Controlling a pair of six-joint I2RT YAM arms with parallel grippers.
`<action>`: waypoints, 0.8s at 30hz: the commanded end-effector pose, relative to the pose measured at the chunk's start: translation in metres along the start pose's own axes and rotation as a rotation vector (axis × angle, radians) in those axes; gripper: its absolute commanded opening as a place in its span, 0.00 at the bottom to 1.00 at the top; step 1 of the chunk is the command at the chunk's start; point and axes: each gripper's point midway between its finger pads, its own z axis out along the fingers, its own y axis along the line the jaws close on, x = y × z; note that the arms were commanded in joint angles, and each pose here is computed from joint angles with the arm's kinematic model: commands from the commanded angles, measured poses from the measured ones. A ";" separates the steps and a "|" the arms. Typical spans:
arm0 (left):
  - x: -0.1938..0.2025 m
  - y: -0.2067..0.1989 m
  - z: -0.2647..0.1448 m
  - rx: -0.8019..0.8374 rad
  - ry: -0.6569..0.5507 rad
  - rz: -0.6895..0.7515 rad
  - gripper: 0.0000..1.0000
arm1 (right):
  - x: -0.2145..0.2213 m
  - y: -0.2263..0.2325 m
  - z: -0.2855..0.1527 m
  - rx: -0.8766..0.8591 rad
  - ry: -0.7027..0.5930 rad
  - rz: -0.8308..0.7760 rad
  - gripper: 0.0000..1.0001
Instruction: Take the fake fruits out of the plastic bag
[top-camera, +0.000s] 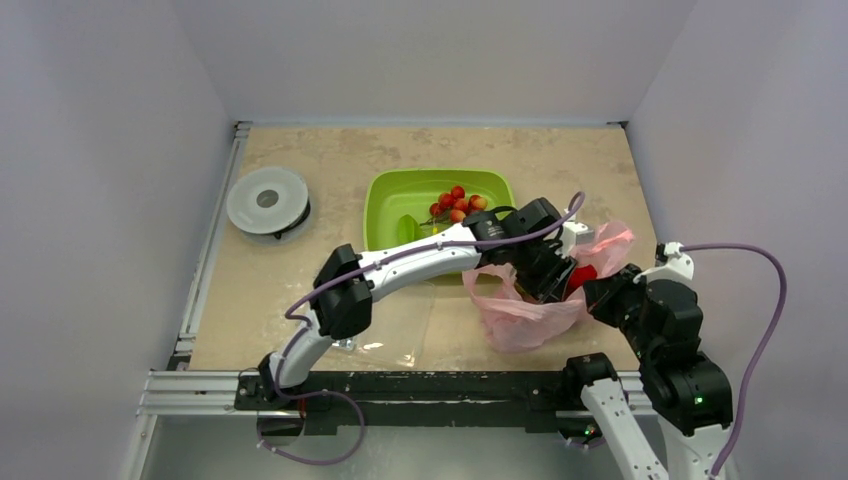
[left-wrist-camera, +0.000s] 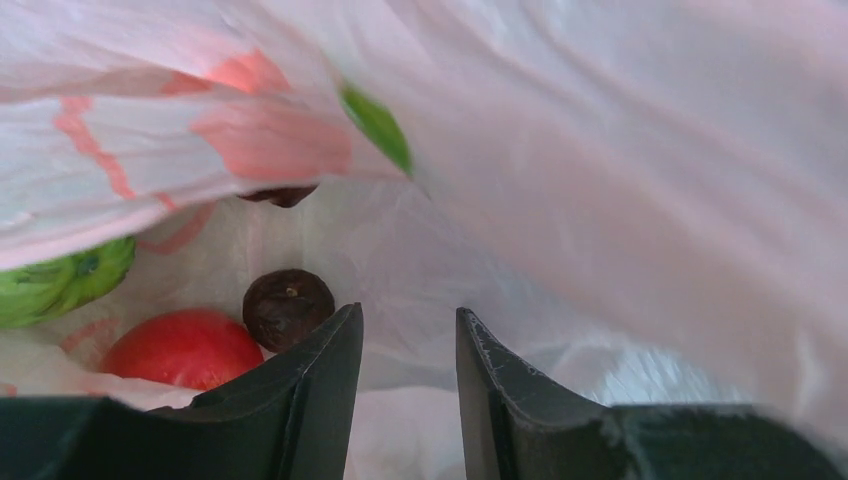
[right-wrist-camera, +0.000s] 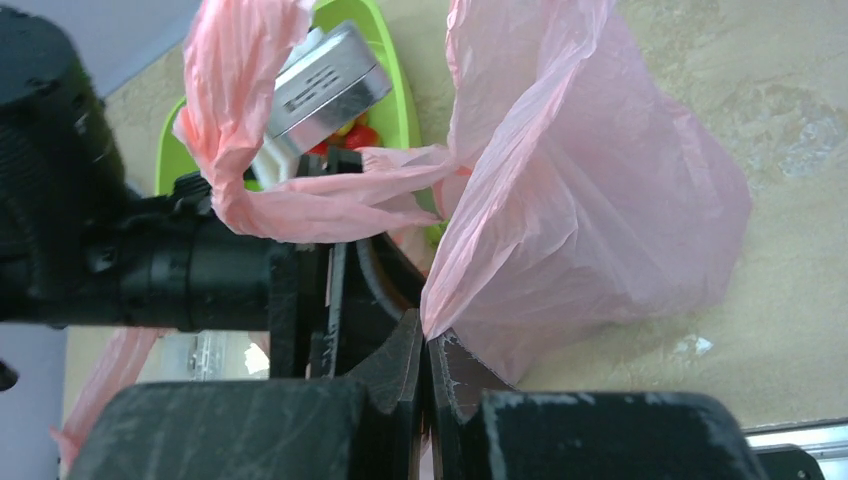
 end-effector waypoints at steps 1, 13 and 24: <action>-0.022 -0.012 -0.006 0.030 -0.045 0.009 0.38 | -0.008 0.019 -0.008 -0.110 -0.034 -0.022 0.00; 0.013 0.034 0.025 -0.109 0.082 0.088 0.29 | -0.023 0.033 -0.017 -0.182 -0.095 -0.017 0.00; 0.070 0.077 0.032 -0.269 0.230 0.160 0.43 | -0.018 0.021 -0.010 -0.113 -0.076 -0.013 0.00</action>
